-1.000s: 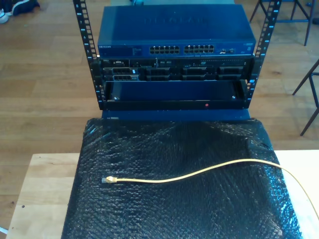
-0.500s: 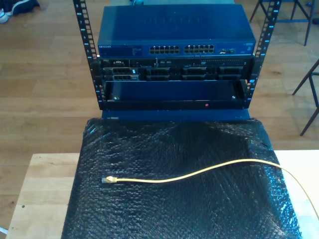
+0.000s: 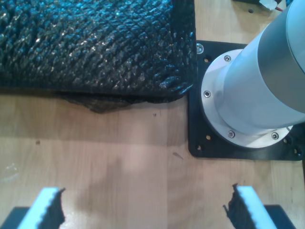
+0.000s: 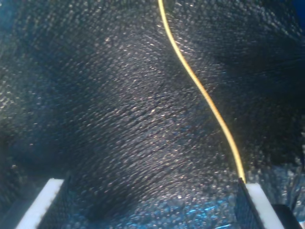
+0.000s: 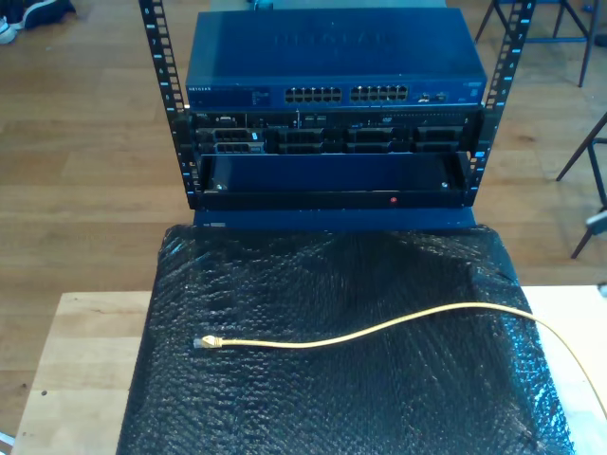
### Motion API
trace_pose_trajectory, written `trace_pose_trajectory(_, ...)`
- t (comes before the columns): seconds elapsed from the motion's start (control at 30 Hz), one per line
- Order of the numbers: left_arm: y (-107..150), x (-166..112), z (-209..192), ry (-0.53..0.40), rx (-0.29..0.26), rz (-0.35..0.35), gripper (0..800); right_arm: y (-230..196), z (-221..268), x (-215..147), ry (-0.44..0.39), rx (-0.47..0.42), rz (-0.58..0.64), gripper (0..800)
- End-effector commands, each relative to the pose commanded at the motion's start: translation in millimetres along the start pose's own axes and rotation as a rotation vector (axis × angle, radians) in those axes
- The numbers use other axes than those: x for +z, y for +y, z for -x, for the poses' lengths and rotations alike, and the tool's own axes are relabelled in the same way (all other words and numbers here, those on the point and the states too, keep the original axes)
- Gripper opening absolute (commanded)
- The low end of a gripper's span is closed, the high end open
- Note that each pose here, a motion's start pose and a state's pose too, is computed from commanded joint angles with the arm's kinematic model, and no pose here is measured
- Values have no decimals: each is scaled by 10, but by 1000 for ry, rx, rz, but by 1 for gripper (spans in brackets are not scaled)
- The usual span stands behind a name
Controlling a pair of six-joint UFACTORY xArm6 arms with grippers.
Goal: Grab the cable and plug it in
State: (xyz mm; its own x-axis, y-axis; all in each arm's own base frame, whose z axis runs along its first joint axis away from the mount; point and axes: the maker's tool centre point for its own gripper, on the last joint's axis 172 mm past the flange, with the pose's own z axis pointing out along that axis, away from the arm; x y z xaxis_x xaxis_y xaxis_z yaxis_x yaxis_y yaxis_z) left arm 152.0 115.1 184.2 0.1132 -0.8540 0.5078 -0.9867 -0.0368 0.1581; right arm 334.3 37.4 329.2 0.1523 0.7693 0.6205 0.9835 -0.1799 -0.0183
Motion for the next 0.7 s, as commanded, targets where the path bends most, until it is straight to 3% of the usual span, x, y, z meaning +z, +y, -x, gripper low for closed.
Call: trace_pose_trajectory(0.7, -65, 9, -54, 21, -7, -22, 800, 58, -669, 637, -40, -76, -18, 793)
